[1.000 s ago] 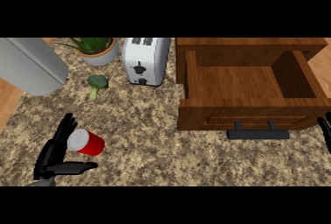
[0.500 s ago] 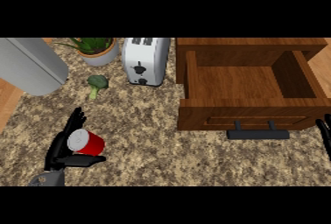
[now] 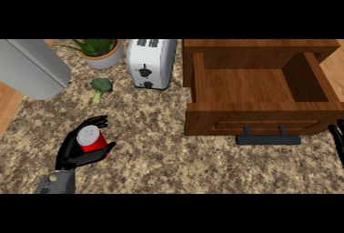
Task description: Pick up the can, place it into the drawer and close the drawer
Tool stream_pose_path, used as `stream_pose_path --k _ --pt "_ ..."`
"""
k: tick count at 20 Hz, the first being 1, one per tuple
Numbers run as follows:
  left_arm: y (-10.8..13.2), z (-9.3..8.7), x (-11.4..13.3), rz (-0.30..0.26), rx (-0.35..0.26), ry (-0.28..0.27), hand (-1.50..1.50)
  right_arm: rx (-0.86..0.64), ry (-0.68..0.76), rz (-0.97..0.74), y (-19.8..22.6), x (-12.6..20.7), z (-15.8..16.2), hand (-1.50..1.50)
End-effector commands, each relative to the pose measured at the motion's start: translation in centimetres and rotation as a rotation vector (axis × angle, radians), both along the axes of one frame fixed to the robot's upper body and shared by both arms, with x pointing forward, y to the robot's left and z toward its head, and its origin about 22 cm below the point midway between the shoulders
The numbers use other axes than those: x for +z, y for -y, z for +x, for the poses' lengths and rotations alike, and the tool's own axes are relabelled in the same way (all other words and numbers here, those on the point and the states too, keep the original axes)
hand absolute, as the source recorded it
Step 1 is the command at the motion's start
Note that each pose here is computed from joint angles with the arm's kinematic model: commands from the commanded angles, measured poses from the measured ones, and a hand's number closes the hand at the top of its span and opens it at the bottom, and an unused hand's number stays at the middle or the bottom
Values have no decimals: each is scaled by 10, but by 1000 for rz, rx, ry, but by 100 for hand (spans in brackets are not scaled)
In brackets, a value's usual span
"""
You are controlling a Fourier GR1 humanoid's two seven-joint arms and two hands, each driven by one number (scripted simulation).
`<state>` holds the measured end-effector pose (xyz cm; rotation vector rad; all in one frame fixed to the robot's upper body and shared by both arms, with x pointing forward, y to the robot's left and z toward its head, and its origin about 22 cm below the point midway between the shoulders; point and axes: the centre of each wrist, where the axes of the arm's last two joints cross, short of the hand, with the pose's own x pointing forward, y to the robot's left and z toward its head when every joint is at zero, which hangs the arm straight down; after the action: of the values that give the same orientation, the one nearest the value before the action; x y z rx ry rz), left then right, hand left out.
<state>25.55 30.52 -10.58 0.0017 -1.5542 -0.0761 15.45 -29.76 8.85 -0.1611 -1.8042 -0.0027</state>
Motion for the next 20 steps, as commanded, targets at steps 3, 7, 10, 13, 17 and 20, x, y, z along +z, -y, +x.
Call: stream_pose_path --k 3,7,10,13,17,20 --pt "32 10 7 -68 -43 20 150 -9 14 -7 -4 3 -8 -150" --pt "26 15 21 -91 -69 18 150 -11 8 1 -2 -4 -2 -150" --pt "16 7 29 -110 23 28 150 -5 15 -3 9 11 -4 -150" --pt "16 33 29 -91 187 56 150 0 14 10 2 -4 -19 -150" --pt "29 38 46 -121 189 73 150 -12 20 0 16 16 -6 -150" --pt "36 19 50 -100 150 146 150 -28 25 16 3 21 -3 -150"
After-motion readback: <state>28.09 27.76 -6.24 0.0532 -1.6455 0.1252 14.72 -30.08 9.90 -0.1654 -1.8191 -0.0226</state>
